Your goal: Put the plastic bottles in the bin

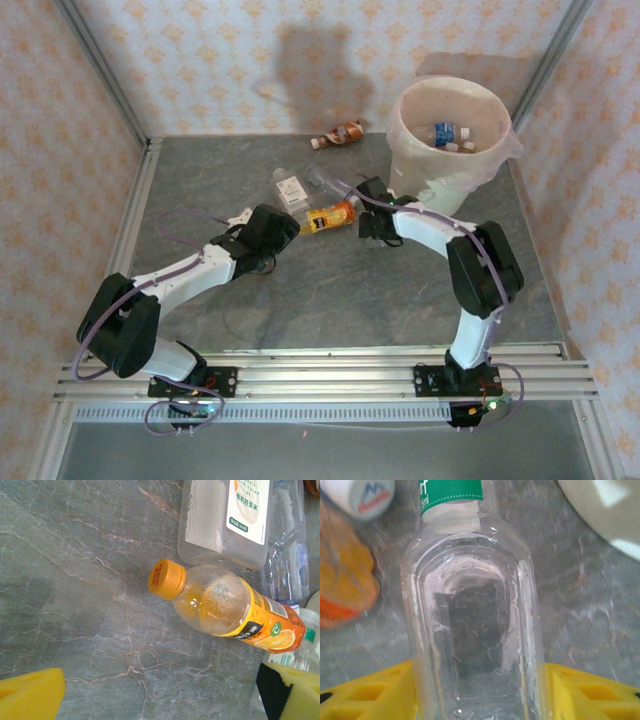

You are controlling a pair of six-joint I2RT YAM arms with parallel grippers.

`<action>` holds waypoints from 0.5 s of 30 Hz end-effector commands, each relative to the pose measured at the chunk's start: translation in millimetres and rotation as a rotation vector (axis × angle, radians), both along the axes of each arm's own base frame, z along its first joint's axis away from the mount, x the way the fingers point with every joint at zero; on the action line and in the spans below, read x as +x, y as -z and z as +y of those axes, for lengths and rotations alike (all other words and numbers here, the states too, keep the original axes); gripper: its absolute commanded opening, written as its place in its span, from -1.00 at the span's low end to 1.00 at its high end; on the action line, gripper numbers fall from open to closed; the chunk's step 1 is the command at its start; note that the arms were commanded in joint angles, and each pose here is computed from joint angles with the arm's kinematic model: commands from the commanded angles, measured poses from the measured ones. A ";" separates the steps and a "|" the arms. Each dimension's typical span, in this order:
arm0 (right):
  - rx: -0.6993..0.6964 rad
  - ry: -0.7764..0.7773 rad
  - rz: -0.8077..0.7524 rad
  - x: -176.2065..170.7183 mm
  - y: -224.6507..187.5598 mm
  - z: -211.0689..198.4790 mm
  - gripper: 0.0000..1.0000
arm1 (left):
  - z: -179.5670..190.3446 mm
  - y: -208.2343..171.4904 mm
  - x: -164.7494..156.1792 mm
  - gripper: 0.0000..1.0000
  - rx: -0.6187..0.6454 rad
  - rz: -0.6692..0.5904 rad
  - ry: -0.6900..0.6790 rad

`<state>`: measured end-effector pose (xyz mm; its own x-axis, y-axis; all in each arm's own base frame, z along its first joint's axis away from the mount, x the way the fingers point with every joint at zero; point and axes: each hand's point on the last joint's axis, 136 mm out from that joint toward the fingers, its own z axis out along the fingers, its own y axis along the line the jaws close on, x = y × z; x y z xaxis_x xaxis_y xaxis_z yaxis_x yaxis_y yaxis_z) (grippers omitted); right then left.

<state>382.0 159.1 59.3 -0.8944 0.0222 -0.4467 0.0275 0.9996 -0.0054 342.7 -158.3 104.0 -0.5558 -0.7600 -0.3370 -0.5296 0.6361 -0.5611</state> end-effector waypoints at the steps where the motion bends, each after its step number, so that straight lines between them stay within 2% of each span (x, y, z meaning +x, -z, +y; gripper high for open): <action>1: 0.023 -0.023 0.048 -28.2 -6.0 -3.9 0.25 | 8.0 1.7 0.6 1.00 0.018 0.003 -0.028; 5: 0.007 -0.021 0.050 -42.1 -8.1 -9.9 0.40 | 5.2 3.2 2.1 1.00 0.009 0.006 -0.024; 7: -0.014 -0.015 0.032 -39.1 -8.9 -14.0 0.62 | 3.4 4.2 3.0 1.00 0.002 0.008 -0.022; 9: -0.029 -0.013 0.020 -33.0 -10.0 -14.4 0.73 | 1.4 4.3 4.1 1.00 -0.006 0.007 -0.019; 15: -0.078 -0.032 0.003 -6.2 -0.8 -8.6 0.78 | 0.1 1.9 3.4 1.00 -0.012 0.007 -0.011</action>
<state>361.0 153.0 63.6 -0.9050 -0.0091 -0.4252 0.0008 0.9997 -0.0230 342.6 -160.3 99.0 -0.5649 -0.7571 -0.3282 -0.5331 0.6384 -0.5552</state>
